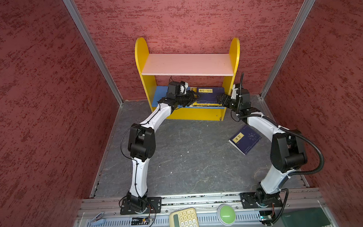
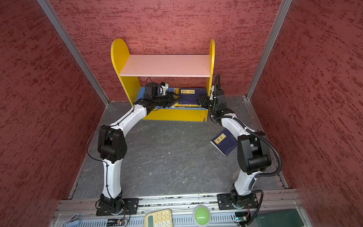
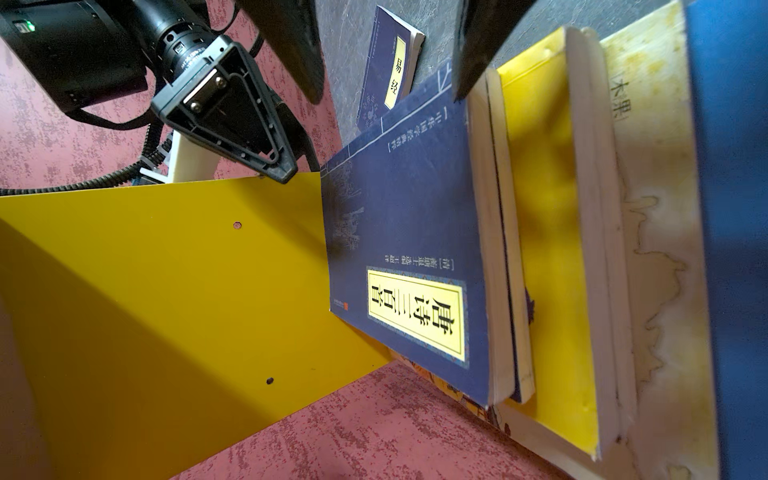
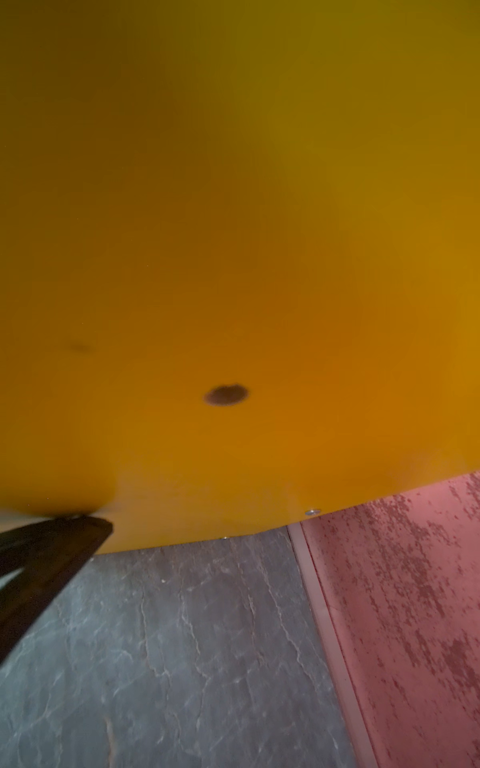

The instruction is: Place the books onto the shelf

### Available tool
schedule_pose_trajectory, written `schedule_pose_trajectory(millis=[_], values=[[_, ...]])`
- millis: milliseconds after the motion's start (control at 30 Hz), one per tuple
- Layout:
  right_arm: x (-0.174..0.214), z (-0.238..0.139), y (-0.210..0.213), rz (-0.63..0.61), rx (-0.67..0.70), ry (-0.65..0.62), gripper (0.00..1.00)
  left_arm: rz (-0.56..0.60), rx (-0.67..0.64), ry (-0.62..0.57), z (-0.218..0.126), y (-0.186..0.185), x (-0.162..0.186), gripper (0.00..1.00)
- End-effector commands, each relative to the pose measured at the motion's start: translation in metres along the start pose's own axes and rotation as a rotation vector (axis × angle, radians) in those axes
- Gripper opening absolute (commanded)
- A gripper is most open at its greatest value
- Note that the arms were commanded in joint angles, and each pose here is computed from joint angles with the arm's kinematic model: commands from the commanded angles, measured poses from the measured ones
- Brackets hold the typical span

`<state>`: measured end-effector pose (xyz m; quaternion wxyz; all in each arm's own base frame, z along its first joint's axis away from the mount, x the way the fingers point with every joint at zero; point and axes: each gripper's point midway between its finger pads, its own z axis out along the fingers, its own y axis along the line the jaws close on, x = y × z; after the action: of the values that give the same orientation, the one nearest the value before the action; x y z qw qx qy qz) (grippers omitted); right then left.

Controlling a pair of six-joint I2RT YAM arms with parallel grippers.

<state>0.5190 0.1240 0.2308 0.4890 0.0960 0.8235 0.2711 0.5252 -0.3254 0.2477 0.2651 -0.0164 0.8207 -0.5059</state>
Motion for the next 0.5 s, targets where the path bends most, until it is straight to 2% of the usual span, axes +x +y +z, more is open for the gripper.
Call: schedule_pose_trajectory(millis=[0, 200, 467], values=[[0.013, -0.013, 0.01, -0.079, -0.035, 0.052, 0.99, 0.027, 0.01, -0.013, -0.002, -0.011, -0.005, 0.5], [0.031, -0.019, 0.003, -0.135, -0.025, 0.101, 0.99, -0.001, -0.003, -0.021, 0.0, -0.004, -0.009, 0.49], [0.028, -0.009, -0.001, -0.158, -0.017, 0.082, 0.97, -0.047, -0.002, -0.018, 0.003, 0.004, -0.016, 0.48]])
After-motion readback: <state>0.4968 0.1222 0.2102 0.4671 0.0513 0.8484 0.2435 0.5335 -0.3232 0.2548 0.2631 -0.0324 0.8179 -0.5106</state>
